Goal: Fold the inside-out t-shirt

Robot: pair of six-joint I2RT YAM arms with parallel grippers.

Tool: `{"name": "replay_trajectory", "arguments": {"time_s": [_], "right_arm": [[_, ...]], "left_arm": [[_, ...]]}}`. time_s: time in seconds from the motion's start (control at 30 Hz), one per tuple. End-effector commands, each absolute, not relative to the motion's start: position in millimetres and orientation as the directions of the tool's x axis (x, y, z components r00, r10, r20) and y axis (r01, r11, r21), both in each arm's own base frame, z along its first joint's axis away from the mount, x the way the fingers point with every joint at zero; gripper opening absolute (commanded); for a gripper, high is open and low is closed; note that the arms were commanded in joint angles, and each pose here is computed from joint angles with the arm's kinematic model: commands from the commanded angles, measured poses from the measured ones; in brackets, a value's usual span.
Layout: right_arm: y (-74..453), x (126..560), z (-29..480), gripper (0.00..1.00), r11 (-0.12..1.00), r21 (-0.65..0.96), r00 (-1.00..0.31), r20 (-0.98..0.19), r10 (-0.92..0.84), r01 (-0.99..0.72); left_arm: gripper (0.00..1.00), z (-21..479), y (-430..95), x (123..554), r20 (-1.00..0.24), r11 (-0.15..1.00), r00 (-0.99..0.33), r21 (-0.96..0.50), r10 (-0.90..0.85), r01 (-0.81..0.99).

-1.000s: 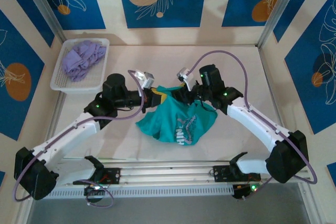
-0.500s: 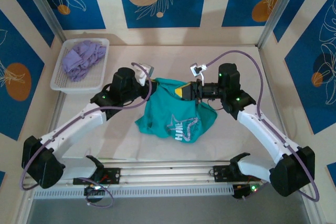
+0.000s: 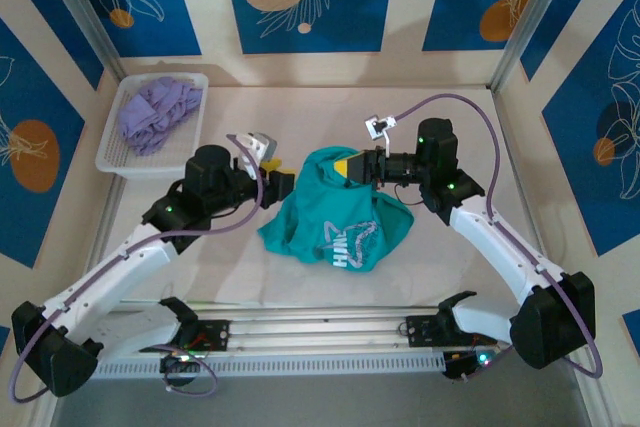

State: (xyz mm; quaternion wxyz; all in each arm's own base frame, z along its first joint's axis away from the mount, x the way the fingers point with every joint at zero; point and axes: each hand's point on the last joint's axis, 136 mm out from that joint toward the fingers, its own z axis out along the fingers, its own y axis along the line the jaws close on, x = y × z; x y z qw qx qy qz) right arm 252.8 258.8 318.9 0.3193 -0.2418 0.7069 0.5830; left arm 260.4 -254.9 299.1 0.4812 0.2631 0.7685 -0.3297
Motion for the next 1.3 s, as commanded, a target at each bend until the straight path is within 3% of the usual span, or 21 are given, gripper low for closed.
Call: {"name": "replay_trajectory", "arguments": {"time_s": [0.0, 0.1, 0.33, 0.63, 0.73, 0.9, 0.97, 1.17, 1.27], "right_arm": [[257.6, 254.9, 318.4, 0.00, 0.207, 0.671, -0.679, -0.733, 0.043, -0.712], [256.4, 254.1, 318.4, 0.00, 0.215, 0.666, -0.674, -0.737, 0.046, -0.714], [253.5, 250.5, 317.9, 0.00, 0.228, 0.657, -0.666, -0.744, 0.048, -0.718], [251.6, 246.5, 318.8, 0.00, 0.228, 0.647, -0.655, -0.754, 0.049, -0.728], [251.3, 245.7, 318.3, 0.00, 0.227, 0.646, -0.654, -0.755, 0.048, -0.729], [246.5, 247.7, 312.1, 0.00, 0.260, 0.636, -0.649, -0.760, 0.044, -0.727], [240.1, 250.6, 309.6, 0.00, 0.299, 0.623, -0.641, -0.766, 0.048, -0.723], [222.6, 259.5, 307.8, 0.00, 0.434, 0.570, -0.600, -0.796, 0.082, -0.698], [227.8, 259.3, 308.3, 0.00, 0.442, 0.542, -0.567, -0.819, 0.088, -0.714]], "left_arm": [[0.42, 317.3, -288.6, 234.5, -0.903, 0.433, -0.424, -0.356, 0.069, 0.828], [0.40, 326.8, -307.6, 233.6, -0.878, 0.331, -0.477, -0.440, 0.035, 0.835], [0.40, 310.8, -323.4, 261.1, -0.823, 0.376, -0.567, -0.516, 0.029, 0.769], [0.33, 301.0, -333.7, 276.1, -0.811, 0.384, -0.585, -0.532, 0.027, 0.755], [0.26, 299.4, -339.6, 278.6, -0.801, 0.366, -0.598, -0.548, 0.030, 0.752], [0.02, 310.4, -340.3, 281.1, -0.817, 0.337, -0.577, -0.542, 0.006, 0.770], [0.00, 318.5, -333.7, 280.9, -0.829, 0.328, -0.558, -0.532, -0.017, 0.781], [0.00, 355.4, -324.8, 241.2, -0.831, 0.137, -0.554, -0.556, -0.056, 0.820], [0.00, 372.2, -319.8, 227.9, -0.806, 0.046, -0.585, -0.590, -0.090, 0.806]]}}
